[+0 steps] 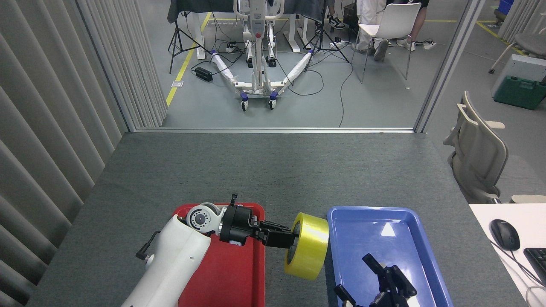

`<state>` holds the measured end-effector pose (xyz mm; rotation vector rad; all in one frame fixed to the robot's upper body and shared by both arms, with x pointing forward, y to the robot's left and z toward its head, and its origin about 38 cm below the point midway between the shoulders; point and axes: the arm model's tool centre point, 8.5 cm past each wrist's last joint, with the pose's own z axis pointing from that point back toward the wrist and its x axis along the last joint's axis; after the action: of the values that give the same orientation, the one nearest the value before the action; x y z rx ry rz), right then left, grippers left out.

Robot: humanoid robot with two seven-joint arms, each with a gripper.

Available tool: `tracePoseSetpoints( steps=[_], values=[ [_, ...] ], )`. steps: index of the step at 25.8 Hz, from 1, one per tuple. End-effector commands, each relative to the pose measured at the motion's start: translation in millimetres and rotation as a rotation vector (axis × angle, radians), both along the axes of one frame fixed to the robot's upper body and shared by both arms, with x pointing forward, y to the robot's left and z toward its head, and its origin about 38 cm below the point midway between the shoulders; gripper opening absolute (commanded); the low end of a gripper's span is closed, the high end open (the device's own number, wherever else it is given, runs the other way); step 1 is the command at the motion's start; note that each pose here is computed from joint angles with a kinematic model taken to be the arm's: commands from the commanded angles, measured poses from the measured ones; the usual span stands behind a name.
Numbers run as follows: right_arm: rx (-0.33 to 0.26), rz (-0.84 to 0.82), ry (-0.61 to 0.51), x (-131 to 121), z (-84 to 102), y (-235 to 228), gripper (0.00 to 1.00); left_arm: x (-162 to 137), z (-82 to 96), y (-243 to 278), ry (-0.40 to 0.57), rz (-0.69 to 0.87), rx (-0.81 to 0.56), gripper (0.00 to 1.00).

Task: Place and move tape with both arms
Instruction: 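Carry the tape roll with the left gripper toward the right gripper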

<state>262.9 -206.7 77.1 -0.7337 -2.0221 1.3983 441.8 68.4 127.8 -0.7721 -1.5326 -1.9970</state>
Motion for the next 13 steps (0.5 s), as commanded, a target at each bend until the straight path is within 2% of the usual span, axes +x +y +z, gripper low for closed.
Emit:
tracePoseSetpoints(
  steps=[1,5,10,11,13],
  values=[
    [-0.007,0.06,0.018,-0.6,-3.1,15.1,1.0,-5.6,-6.8,-0.5,0.013,-0.001,-0.005,0.0],
    [0.012,0.142,0.008,-1.0,-0.4,44.5,1.0,-19.7,-21.0,-8.8,0.034,0.001,-0.025,0.0],
    [0.003,0.172,0.009,-3.9,-1.6,55.5,1.0,-23.6,-25.4,-10.4,0.042,-0.003,-0.024,0.0],
    [0.002,0.173,0.008,-3.7,-1.4,56.1,0.97,-23.6,-25.8,-10.2,0.044,-0.003,-0.023,0.0],
    [0.0,0.174,0.008,-3.7,-1.5,56.1,0.71,-25.2,-27.9,-11.1,0.048,-0.005,-0.022,0.0]
  ],
)
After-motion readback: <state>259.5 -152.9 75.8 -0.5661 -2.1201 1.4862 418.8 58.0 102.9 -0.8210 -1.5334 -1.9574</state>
